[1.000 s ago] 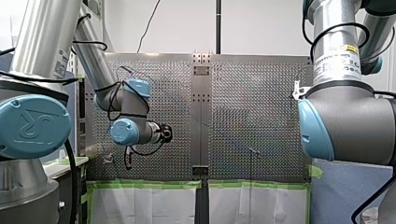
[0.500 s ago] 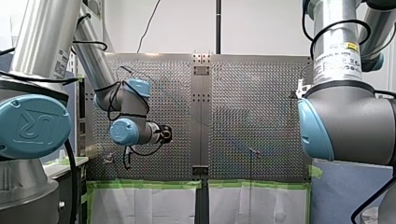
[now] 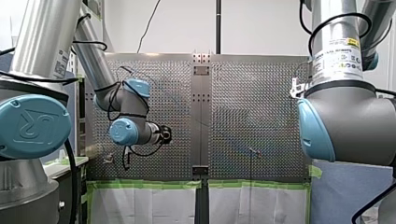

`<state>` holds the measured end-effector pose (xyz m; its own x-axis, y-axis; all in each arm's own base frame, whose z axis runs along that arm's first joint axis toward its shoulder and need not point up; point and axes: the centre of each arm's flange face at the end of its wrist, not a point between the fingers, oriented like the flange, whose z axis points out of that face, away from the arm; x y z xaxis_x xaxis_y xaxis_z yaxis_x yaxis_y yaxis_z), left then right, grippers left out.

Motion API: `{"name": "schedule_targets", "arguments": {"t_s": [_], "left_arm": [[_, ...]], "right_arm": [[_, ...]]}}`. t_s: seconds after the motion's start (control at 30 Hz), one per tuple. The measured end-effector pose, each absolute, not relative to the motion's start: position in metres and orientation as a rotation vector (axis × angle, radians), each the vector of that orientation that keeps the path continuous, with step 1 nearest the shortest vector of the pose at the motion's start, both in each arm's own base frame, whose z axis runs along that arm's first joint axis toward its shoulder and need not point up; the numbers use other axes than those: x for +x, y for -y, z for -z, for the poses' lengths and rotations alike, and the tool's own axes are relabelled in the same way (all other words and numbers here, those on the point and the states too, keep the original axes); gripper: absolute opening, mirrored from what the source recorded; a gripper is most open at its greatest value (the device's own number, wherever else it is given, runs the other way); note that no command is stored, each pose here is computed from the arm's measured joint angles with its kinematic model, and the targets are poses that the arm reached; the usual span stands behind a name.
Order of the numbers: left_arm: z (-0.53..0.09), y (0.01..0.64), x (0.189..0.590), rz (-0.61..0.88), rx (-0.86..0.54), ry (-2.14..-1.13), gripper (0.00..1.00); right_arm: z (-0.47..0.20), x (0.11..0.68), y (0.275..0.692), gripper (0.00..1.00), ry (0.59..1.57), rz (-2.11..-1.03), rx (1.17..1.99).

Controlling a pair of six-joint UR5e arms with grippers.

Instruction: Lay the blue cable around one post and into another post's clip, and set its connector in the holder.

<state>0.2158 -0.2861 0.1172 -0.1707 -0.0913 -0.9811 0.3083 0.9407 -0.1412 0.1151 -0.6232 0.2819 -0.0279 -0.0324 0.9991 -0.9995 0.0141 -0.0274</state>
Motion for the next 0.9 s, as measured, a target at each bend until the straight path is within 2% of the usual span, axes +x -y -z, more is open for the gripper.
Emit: {"name": "schedule_targets", "arguments": {"t_s": [0.13, 0.3, 0.57, 0.9], "left_arm": [[-0.116, 0.286, 0.214, 0.354, 0.169, -1.715, 1.00], [-0.114, 0.283, 0.210, 0.343, 0.177, -1.729, 1.00], [-0.110, 0.278, 0.205, 0.334, 0.181, -1.741, 1.00], [-0.113, 0.279, 0.210, 0.357, 0.144, -1.710, 1.00]], "right_arm": [[-0.270, 0.132, 0.609, 1.00, 1.258, -1.185, 1.268], [-0.266, 0.151, 0.590, 1.00, 1.272, -1.183, 1.286], [-0.279, 0.195, 0.567, 1.00, 1.237, -1.248, 1.322], [-0.275, 0.240, 0.543, 1.00, 1.206, -1.296, 1.428]]}}
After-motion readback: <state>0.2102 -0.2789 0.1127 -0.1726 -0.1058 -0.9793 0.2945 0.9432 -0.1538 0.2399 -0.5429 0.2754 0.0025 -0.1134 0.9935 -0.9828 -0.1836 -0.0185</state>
